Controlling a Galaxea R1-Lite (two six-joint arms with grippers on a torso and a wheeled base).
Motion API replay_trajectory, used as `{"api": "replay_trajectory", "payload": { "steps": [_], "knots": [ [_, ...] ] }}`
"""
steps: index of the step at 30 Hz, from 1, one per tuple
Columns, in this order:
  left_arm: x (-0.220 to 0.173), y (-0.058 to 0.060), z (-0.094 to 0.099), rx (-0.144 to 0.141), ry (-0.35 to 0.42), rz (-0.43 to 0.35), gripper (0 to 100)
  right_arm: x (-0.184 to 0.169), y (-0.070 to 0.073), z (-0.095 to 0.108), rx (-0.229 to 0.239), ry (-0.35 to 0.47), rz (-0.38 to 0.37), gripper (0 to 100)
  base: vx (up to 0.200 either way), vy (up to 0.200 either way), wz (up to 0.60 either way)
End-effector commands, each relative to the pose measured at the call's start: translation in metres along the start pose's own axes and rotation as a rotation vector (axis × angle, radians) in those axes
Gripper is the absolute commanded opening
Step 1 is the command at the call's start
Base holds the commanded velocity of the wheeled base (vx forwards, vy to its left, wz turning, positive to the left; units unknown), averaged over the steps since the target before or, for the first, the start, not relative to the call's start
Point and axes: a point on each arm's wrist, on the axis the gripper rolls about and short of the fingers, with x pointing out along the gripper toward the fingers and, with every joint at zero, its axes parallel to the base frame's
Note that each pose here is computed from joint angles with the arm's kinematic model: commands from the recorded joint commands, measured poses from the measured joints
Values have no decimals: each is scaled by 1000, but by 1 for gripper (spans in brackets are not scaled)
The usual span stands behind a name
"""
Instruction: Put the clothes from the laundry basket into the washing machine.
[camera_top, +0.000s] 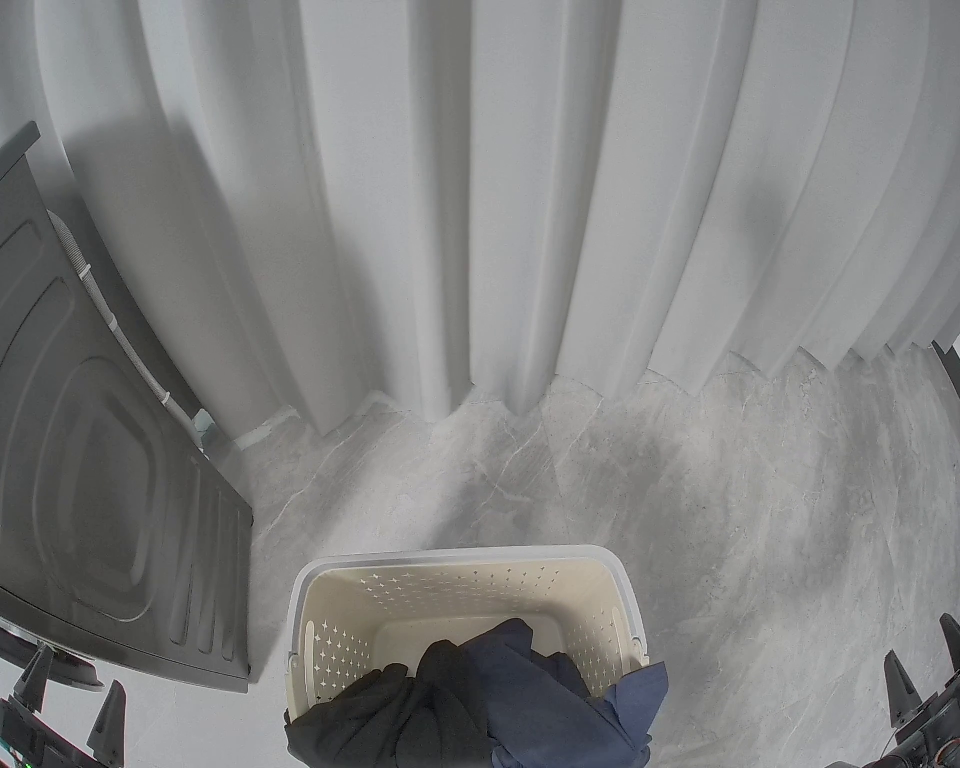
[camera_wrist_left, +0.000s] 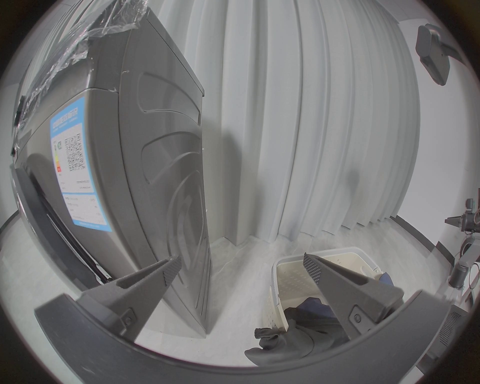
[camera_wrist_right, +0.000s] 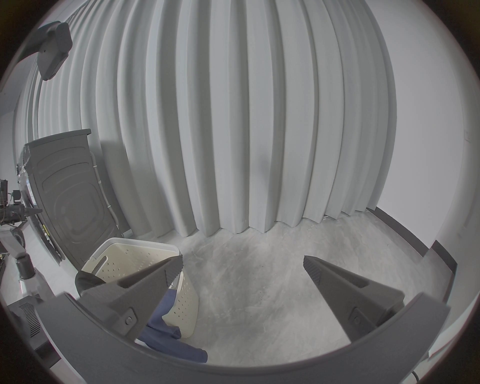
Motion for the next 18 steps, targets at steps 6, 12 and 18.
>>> {"api": "replay_trajectory", "payload": {
  "steps": [6,12,18],
  "knots": [
    [0,0,-5,-1,6,1,100,0,0,-5,0,2,0,100,67,0,0],
    [0,0,-5,1,6,1,100,0,0,-5,0,2,0,100,0,0,0],
    [0,0,-5,1,6,1,100,0,0,-5,0,2,-2,100,133,0,0]
  ]
}}
